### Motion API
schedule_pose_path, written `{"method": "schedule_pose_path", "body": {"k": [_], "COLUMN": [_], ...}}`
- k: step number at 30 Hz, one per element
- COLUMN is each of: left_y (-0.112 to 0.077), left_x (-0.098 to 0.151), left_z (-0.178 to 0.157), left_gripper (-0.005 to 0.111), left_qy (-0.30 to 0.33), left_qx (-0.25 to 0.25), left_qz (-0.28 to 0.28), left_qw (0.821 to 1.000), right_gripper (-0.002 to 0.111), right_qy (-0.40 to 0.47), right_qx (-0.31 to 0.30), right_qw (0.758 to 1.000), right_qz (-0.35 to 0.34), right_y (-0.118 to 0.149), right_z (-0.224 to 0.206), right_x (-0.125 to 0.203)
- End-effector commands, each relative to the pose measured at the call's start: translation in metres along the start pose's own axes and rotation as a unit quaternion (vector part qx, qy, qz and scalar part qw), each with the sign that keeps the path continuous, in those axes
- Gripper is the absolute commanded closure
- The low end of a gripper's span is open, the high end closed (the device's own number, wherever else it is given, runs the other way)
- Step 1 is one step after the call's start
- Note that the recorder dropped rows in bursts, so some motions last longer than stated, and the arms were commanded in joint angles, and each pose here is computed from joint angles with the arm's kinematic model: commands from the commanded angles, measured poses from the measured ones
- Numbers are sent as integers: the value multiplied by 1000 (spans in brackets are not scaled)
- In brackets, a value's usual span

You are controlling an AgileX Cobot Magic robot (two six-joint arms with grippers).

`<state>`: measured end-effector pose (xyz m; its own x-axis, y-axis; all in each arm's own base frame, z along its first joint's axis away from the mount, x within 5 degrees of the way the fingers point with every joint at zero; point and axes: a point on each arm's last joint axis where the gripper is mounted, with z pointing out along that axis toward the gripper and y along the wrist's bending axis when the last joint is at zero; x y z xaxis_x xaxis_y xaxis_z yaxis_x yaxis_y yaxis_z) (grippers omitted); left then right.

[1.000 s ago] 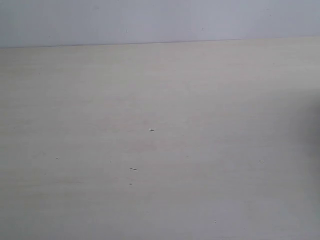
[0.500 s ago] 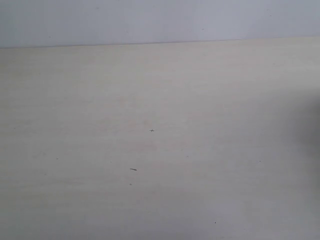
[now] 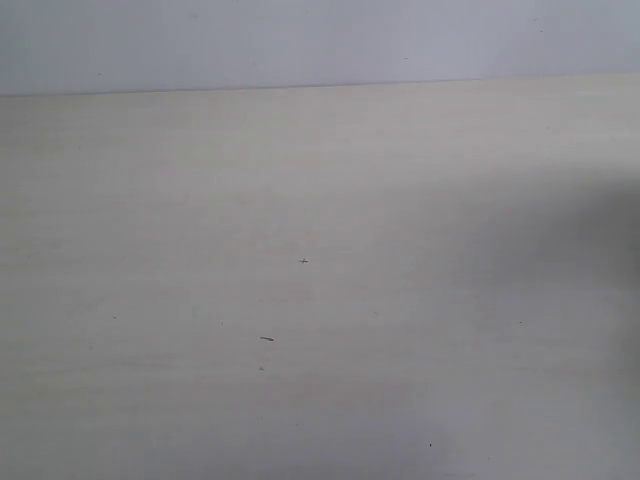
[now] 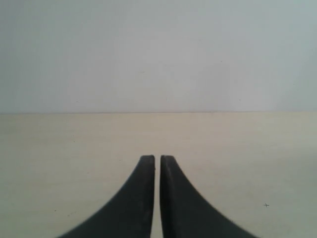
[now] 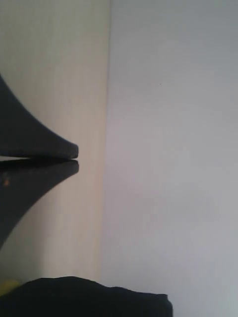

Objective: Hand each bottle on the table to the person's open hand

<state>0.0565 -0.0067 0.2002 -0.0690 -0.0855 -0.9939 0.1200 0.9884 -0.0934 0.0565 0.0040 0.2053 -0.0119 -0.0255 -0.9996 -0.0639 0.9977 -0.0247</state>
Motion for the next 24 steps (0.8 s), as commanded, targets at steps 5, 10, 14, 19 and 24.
{"method": "schedule_pose_path", "body": {"k": [5, 10, 14, 19, 24], "left_y": [0, 0, 0, 1, 10], "left_x": [0, 0, 0, 0, -1], "left_z": [-1, -1, -1, -1, -1], "left_gripper": [100, 100, 100, 100, 100], "left_qy": [-3, -3, -3, -4, -12], "left_qx": [-1, -1, -1, -11, -88], "left_qz": [-6, -6, -6, -7, -11], "left_qw": [1000, 1000, 1000, 1000, 996], "right_gripper": [108, 108, 108, 108, 108], "right_qy": [31, 40, 40, 40, 39], "right_qx": [1, 0, 0, 0, 23], "right_qw": [998, 998, 998, 998, 998], "right_qz": [48, 48, 48, 48, 50], "right_y": [0, 1, 1, 1, -2], "right_z": [0, 0, 0, 0, 0], "right_x": [7, 8, 8, 8, 8]}}
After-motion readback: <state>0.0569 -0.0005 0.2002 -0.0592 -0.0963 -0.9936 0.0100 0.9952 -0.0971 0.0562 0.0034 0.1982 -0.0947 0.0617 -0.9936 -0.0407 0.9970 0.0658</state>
